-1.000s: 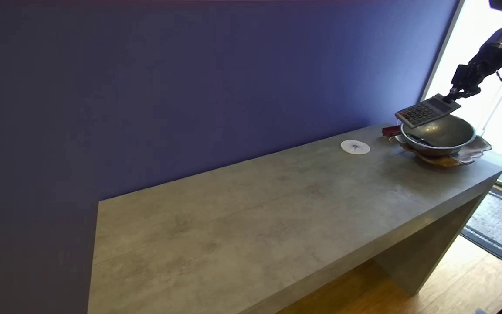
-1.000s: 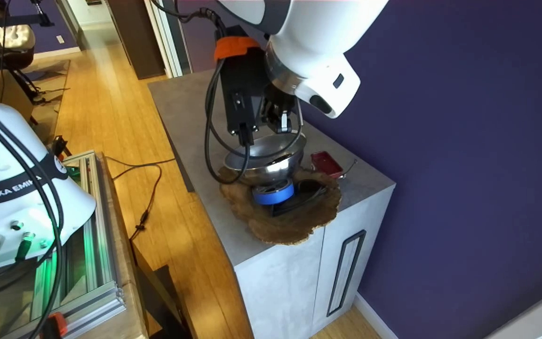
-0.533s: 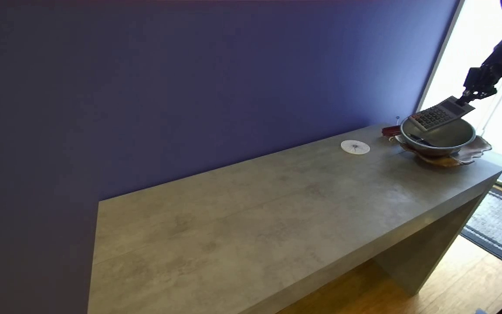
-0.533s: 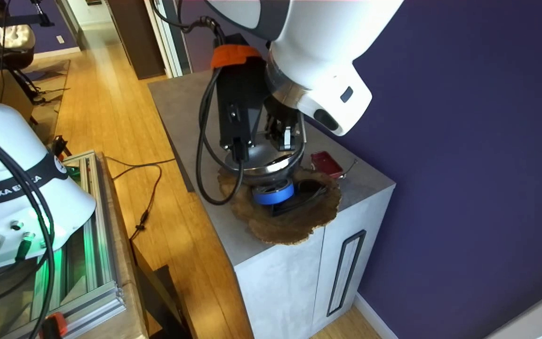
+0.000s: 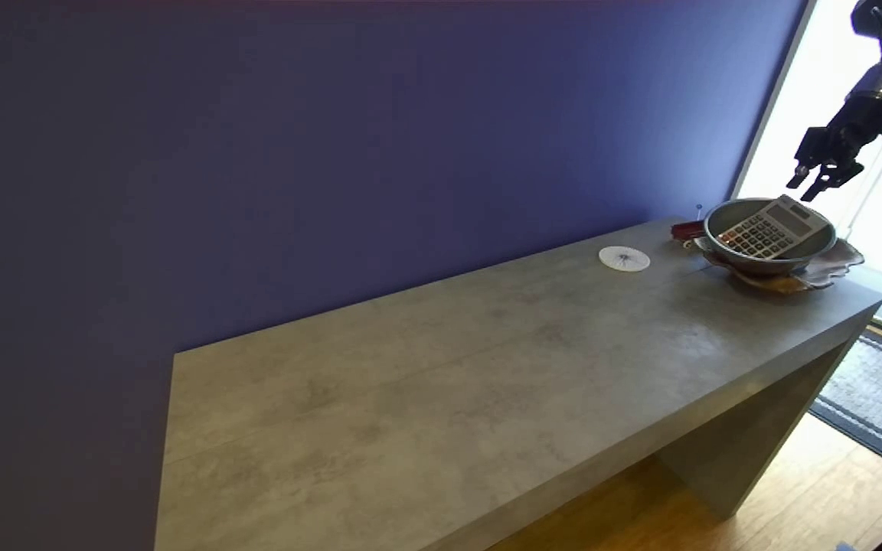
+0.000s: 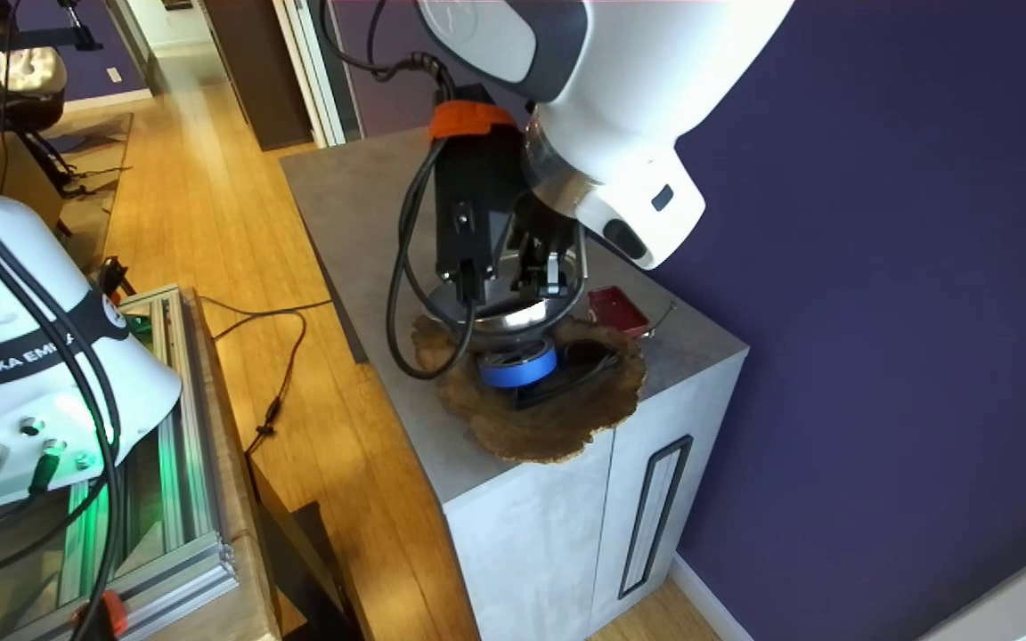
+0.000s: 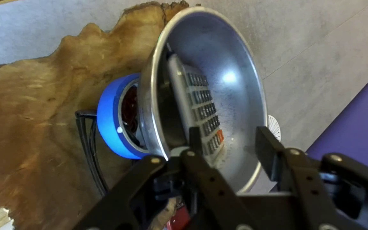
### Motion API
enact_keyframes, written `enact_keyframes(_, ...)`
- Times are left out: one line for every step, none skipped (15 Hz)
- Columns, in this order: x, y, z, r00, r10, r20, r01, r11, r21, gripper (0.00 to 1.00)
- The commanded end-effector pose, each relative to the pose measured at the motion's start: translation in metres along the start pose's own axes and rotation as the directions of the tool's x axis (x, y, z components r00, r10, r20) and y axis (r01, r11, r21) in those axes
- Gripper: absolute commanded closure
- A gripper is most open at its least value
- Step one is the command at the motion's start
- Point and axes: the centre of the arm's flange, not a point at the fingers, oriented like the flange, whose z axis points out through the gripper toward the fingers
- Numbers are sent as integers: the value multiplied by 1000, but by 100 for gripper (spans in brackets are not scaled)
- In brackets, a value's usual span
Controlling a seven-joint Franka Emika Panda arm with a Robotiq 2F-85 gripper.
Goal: Pick up the calculator and put it in the silver bowl
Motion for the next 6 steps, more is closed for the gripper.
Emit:
enact_keyframes(-5, -9, -31, 997, -14, -74, 17, 999, 40, 20)
enact_keyframes(-12, -14, -44, 991, -35, -129, 43, 998, 56, 14)
enact_keyframes(-21, -19, -59, 982, -58, -178, 72, 995, 72, 6)
enact_keyframes(-34, -28, -76, 977, -77, -198, 99, 989, 108, 1)
enact_keyframes(-3, -13, -45, 991, -46, -124, 53, 997, 50, 17)
enact_keyframes(-8, -18, -60, 986, -60, -154, 71, 995, 66, 11)
